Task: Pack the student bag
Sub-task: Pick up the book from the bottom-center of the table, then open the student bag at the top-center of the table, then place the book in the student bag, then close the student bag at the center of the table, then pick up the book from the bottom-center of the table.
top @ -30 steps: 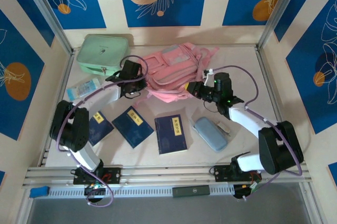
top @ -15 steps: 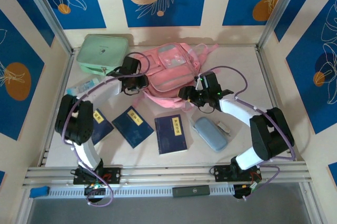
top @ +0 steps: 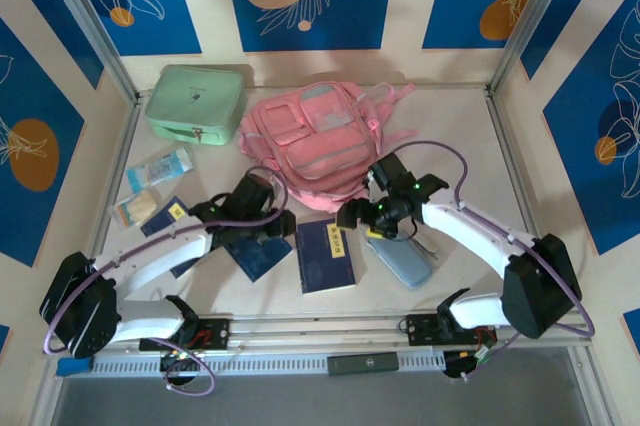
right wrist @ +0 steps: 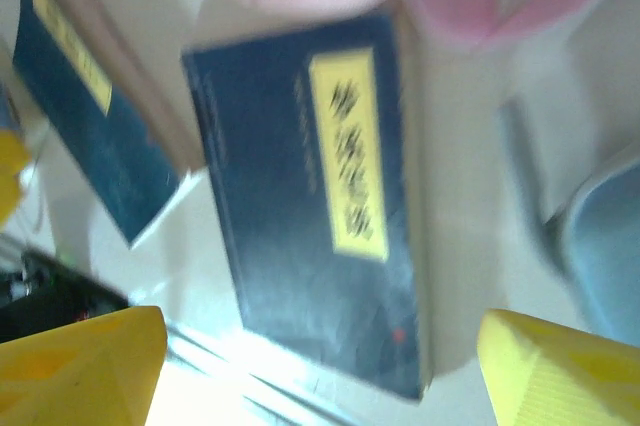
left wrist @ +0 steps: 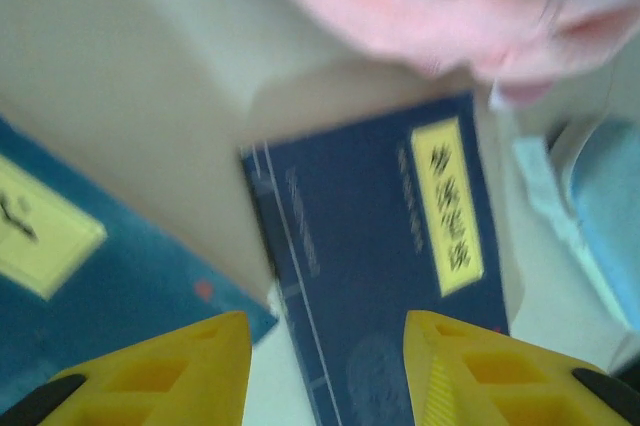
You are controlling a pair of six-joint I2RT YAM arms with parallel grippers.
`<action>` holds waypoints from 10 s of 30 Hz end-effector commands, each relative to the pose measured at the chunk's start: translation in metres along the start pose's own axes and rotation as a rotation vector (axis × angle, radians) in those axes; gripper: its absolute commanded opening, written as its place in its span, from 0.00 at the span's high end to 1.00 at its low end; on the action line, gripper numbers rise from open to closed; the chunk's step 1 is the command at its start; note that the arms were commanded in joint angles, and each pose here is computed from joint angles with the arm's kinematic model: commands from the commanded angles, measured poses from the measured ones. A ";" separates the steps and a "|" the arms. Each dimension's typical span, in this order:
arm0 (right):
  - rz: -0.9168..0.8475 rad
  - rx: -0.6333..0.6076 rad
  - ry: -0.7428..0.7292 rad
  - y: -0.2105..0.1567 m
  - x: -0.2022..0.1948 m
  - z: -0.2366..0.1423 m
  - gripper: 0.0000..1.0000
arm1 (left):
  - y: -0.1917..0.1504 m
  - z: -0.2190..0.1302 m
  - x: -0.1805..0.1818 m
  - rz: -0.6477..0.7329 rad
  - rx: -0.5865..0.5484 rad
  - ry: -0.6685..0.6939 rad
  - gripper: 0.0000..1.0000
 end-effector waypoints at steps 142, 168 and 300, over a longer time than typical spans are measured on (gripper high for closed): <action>0.187 -0.252 0.241 0.039 -0.061 -0.042 1.00 | 0.231 -0.068 -0.201 0.862 -0.518 -0.040 1.00; -0.070 -0.403 0.189 0.187 -0.038 0.030 0.56 | 0.226 -0.070 -0.193 0.877 -0.484 -0.188 1.00; -0.365 0.213 0.017 0.025 0.134 0.129 0.41 | -0.064 -0.008 0.145 -0.300 -0.142 0.256 0.63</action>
Point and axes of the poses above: each hand's point on the last joint's axis, 136 mm out from that joint toward the fingers, its own z axis out along the fingers, its own x axis along the line the jaws close on, y = z × x, the point moved 7 cm from there along -z, back along the fingers, and after that the axes turned 6 degrees about -z, right-handed, at the moved point
